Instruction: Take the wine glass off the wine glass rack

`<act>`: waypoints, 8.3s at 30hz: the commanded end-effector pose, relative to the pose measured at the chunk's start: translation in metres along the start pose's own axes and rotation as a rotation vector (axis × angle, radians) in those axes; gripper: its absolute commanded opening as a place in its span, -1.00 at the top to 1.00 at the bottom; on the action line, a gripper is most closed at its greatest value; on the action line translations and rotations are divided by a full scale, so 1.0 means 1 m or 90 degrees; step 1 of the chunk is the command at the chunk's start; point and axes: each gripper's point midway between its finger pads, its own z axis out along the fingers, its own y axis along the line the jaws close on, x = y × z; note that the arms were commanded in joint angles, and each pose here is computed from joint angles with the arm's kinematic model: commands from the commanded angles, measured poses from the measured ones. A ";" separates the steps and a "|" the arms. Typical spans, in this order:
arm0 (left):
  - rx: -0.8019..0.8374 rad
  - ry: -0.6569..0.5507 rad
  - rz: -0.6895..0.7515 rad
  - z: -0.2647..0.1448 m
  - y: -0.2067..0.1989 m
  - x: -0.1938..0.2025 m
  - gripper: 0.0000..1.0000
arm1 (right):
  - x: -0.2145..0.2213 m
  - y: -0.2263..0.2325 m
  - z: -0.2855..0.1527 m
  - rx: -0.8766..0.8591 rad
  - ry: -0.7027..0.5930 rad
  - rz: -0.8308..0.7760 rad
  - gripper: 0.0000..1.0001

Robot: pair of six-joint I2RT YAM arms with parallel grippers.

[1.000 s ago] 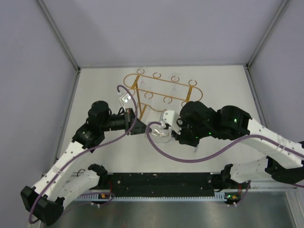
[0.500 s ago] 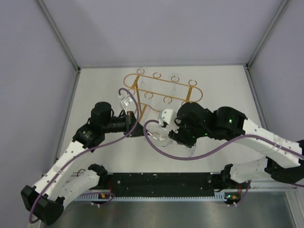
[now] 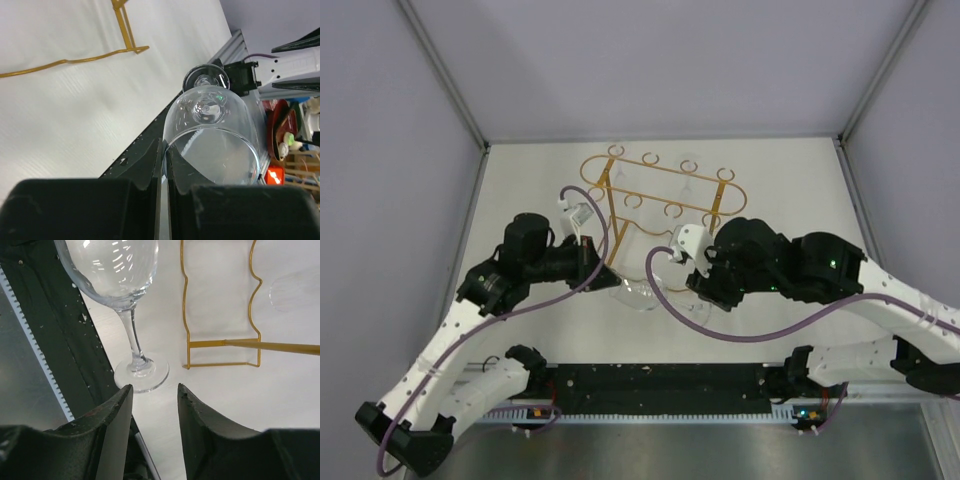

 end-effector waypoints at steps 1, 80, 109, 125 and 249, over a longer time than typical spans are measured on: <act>-0.078 -0.055 0.093 -0.033 -0.005 -0.019 1.00 | -0.015 -0.007 -0.007 0.030 -0.062 0.023 0.17; -0.817 -0.189 0.010 -0.122 0.226 -0.221 1.00 | -0.013 -0.038 0.012 0.059 -0.136 0.292 0.15; -0.813 -0.130 -0.013 -0.089 0.265 -0.222 0.81 | -0.008 -0.035 0.019 0.047 -0.127 0.300 0.03; -0.788 -0.155 -0.001 -0.089 0.252 -0.237 0.37 | -0.006 -0.033 0.019 0.045 -0.130 0.304 0.00; -0.165 -0.277 0.038 -0.021 0.023 -0.166 0.36 | -0.022 -0.192 -0.049 0.313 -0.266 0.526 0.52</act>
